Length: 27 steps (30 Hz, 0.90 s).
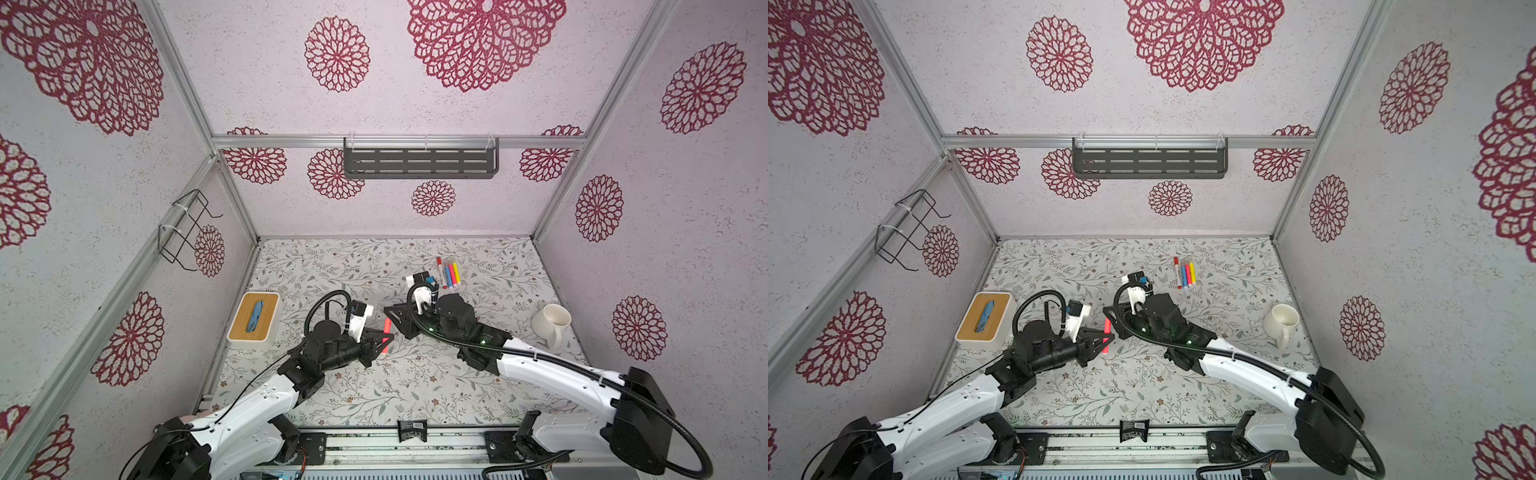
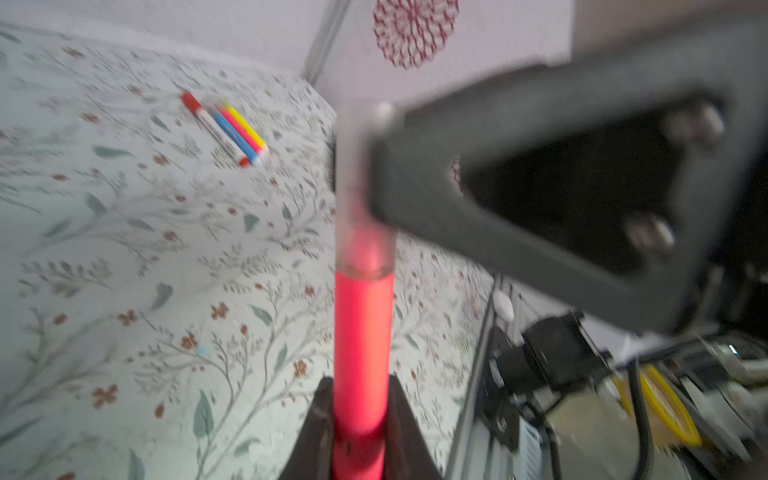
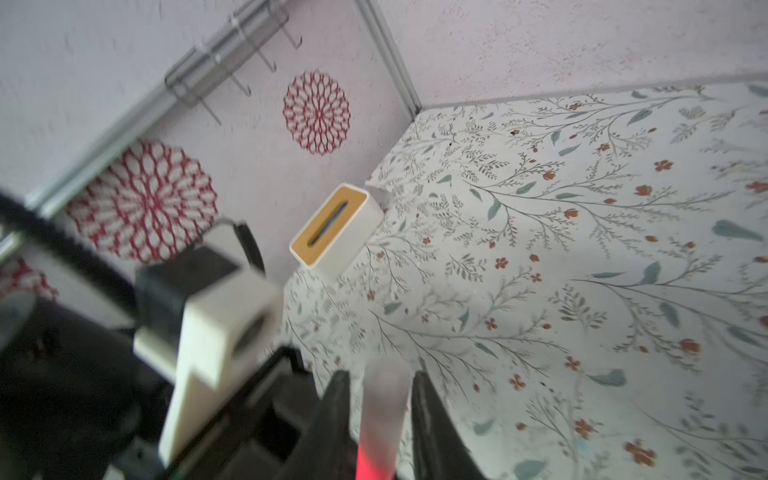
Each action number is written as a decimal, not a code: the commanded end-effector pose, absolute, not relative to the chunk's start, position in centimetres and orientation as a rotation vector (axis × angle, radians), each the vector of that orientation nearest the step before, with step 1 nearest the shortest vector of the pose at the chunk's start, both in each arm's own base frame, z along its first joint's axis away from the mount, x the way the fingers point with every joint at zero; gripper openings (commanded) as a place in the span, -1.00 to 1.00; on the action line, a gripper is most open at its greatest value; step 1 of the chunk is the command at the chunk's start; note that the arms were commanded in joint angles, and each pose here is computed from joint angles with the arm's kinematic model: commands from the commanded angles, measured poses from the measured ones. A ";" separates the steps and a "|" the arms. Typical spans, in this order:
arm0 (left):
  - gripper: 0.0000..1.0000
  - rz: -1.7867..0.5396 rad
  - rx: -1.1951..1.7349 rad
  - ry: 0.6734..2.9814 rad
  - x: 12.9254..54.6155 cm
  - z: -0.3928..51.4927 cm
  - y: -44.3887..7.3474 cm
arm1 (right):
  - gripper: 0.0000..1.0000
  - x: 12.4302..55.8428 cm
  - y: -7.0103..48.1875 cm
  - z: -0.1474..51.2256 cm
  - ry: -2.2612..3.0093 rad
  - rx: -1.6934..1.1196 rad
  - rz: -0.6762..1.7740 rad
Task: Insert the pens into the pen caps
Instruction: 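Press the clear cap down onto the pink highlighter held by the left gripper, then grasp the capped pink highlighter with the right gripper beside the left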
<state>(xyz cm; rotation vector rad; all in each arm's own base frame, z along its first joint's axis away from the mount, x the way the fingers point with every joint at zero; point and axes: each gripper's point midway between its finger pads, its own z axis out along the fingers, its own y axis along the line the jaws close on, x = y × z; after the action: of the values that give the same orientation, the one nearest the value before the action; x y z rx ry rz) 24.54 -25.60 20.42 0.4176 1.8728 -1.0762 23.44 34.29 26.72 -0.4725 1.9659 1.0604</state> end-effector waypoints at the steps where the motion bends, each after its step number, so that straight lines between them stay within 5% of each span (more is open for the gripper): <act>1: -1.00 -0.994 0.332 1.745 26.4 24.0 -24.9 | -0.06 22.4 30.8 28.8 1.963 -0.569 0.935; 6: -1.00 -0.972 0.345 1.757 25.6 23.5 -24.8 | 0.20 24.0 27.1 32.7 1.820 -0.405 0.954; 14: -1.00 -1.012 0.396 1.714 25.0 25.0 -26.1 | 0.35 23.3 29.9 31.1 1.888 -0.508 1.082; 27: -1.00 -1.046 0.426 1.685 24.5 25.8 -27.7 | 0.29 23.2 31.9 31.8 1.845 -0.568 1.167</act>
<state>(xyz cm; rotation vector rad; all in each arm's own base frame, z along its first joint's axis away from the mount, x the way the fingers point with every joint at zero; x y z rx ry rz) 24.35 -27.32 23.41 0.4172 1.7638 -1.0370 23.49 31.10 28.99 -0.5433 1.9336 1.1068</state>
